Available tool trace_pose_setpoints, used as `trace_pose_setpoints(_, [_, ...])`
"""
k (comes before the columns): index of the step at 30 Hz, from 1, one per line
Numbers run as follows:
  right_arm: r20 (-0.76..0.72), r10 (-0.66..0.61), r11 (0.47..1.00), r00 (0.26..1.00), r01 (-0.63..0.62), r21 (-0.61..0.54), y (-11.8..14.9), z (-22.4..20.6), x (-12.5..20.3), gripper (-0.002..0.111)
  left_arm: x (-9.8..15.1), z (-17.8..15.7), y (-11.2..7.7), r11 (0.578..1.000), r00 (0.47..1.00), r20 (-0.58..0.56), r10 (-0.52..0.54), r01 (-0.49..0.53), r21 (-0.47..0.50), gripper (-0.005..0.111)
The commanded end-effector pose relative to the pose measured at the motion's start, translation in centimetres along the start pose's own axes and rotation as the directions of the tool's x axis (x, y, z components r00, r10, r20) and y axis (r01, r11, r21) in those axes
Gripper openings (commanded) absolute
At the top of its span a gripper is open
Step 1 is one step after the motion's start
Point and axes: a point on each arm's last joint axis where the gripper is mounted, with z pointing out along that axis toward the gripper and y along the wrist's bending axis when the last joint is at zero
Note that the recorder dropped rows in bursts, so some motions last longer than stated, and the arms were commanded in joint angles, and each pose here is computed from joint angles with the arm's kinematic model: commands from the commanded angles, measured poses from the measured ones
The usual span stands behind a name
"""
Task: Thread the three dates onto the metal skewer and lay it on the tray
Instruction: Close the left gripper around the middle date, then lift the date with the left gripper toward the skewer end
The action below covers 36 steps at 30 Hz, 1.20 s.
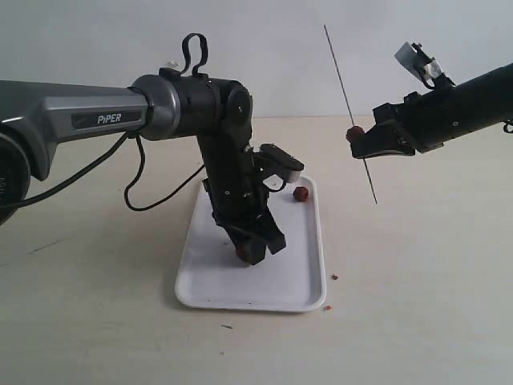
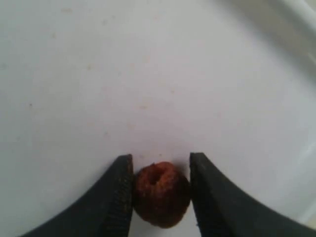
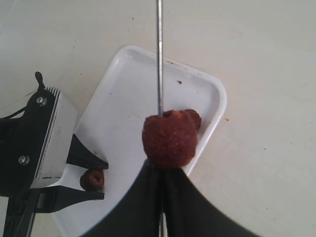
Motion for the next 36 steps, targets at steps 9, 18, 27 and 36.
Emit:
trace_pose_setpoints(9, [0.013,-0.010,1.000,1.000,0.010,-0.008,0.4,-0.4,-0.3,0.000,0.1,0.3,-0.1,0.999,0.999,-0.008,-0.041,0.041,0.030,0.025])
trace_pose_setpoints(18, [-0.032,-0.028,0.999,0.999,0.028,-0.019,0.5,-0.4,0.1,0.000,0.2,-0.8,2.7,0.947,0.955,0.127,-0.269,0.238,0.217,0.031])
trace_pose_setpoints(27, [-0.102,0.000,0.998,0.995,-0.007,-0.066,0.6,0.1,1.8,0.000,0.8,-5.9,10.2,0.665,0.642,0.376,-0.668,0.289,0.688,0.031])
trace_pose_setpoints(36, [-0.228,-0.041,0.989,0.973,0.006,-0.150,3.1,3.2,4.7,0.000,2.3,-9.8,15.1,0.453,0.328,0.381,-0.864,0.178,0.874,0.031])
